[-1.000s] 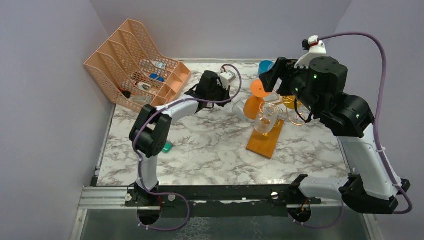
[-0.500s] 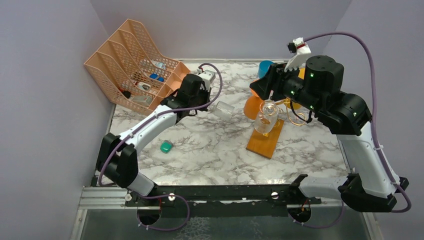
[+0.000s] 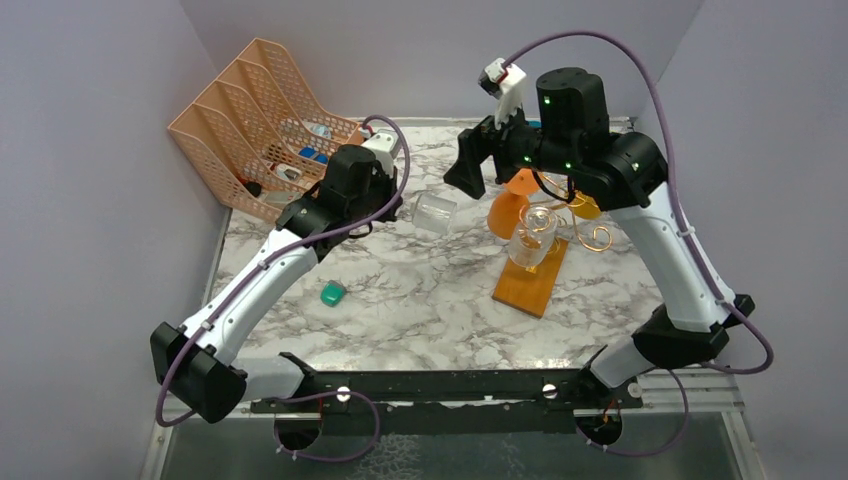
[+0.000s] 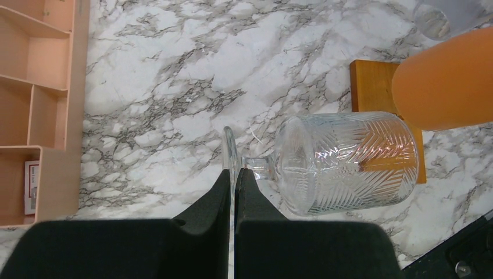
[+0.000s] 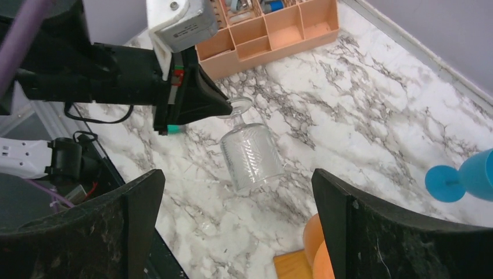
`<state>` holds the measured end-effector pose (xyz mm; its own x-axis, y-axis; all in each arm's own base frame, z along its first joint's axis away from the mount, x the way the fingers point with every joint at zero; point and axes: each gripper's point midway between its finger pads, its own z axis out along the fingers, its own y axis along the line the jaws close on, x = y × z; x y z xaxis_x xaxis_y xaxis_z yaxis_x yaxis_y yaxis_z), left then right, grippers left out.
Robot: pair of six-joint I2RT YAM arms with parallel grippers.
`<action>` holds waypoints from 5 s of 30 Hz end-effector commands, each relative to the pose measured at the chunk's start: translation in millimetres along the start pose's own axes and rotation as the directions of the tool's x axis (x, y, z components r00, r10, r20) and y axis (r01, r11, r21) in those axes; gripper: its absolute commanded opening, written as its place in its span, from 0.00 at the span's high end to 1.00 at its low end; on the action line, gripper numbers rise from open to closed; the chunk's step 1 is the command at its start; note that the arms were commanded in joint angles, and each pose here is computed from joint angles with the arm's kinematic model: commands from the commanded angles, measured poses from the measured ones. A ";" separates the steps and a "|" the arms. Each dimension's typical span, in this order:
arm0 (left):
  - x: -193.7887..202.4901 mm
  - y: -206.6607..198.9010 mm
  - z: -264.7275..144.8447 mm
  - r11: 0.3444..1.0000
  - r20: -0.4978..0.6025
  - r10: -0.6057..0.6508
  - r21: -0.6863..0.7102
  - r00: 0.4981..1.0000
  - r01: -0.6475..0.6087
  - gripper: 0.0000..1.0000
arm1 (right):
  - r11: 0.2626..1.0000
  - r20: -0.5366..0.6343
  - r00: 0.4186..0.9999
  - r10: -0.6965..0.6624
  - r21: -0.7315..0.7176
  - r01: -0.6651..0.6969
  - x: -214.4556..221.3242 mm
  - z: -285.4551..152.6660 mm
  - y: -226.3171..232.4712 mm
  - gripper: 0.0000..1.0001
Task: Place the wine glass upside down on the wine glass rack
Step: Turn the wine glass upside down at the wine rack.
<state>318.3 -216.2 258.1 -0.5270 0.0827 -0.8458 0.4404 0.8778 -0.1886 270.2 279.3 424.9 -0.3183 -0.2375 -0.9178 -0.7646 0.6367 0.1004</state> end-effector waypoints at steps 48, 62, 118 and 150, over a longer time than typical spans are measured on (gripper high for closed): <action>-95.2 -34.9 -94.1 0.990 0.313 -0.034 0.142 0.949 -0.012 1.00 | 0.969 -0.317 0.925 -0.208 -0.198 0.150 88.3 87.6 35.5 0.47; -134.5 -52.6 -148.6 0.905 0.358 -0.404 0.293 0.842 0.309 0.44 | 0.984 0.038 0.989 -0.145 -0.095 0.148 47.9 74.2 32.8 0.77; -172.9 -93.3 -145.6 -0.293 -0.500 -0.858 0.663 0.117 0.688 1.00 | 0.892 0.524 0.743 -0.416 0.078 0.445 5.9 -6.3 36.2 0.74; -153.8 -109.7 -135.5 0.141 -0.220 -0.823 0.814 0.524 0.564 1.00 | 0.846 0.269 0.803 0.531 -0.208 -0.490 -44.0 -40.3 60.5 0.38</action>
<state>270.9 -253.1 457.8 -0.7958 -0.6020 0.0657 0.1683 -0.3240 -0.9310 212.2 293.0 482.3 -0.2552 0.2266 -0.9399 -0.7888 0.5133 0.3380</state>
